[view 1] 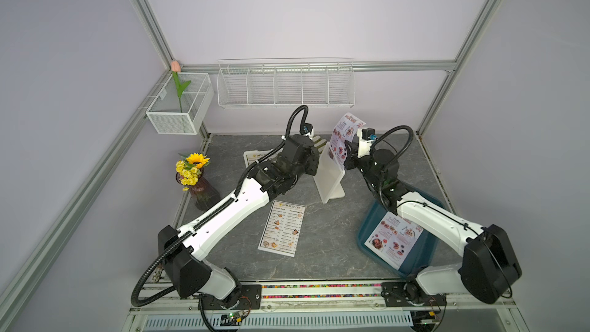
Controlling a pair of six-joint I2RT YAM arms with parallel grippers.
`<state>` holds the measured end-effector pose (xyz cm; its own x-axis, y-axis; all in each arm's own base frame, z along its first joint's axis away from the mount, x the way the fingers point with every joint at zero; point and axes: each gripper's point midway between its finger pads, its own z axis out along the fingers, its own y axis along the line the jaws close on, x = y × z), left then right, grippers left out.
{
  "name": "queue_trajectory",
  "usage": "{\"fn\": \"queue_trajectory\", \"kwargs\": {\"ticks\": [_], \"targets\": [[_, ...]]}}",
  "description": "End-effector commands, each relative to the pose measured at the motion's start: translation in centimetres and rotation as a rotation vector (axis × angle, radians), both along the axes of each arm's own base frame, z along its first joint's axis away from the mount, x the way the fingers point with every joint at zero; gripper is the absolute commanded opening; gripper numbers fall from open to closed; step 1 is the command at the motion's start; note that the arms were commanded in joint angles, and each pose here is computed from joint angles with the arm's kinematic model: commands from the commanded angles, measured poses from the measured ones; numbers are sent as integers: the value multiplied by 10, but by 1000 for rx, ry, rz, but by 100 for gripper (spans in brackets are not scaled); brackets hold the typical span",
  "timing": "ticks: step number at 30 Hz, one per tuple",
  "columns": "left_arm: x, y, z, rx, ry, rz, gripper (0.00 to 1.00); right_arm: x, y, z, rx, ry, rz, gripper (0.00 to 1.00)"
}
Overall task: Replace the menus in the menu holders
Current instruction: Insert the menu into the menu holder.
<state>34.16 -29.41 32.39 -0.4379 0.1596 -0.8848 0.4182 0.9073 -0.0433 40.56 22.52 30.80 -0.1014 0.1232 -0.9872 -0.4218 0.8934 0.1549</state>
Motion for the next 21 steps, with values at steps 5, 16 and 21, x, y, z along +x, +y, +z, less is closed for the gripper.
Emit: {"fn": "queue_trajectory", "kwargs": {"ticks": [5, 16, 21], "targets": [[-1, 4, 2, 1, -14, 9, 50, -8, 3, 9, -22, -84, -9, 7], [0, 3, 2, 2, -15, 10, 50, -11, 2, 6, -68, -129, -28, 7], [0, 4, 2, 4, -16, 13, 50, -13, 5, 3, -51, -133, -12, 7]]}}
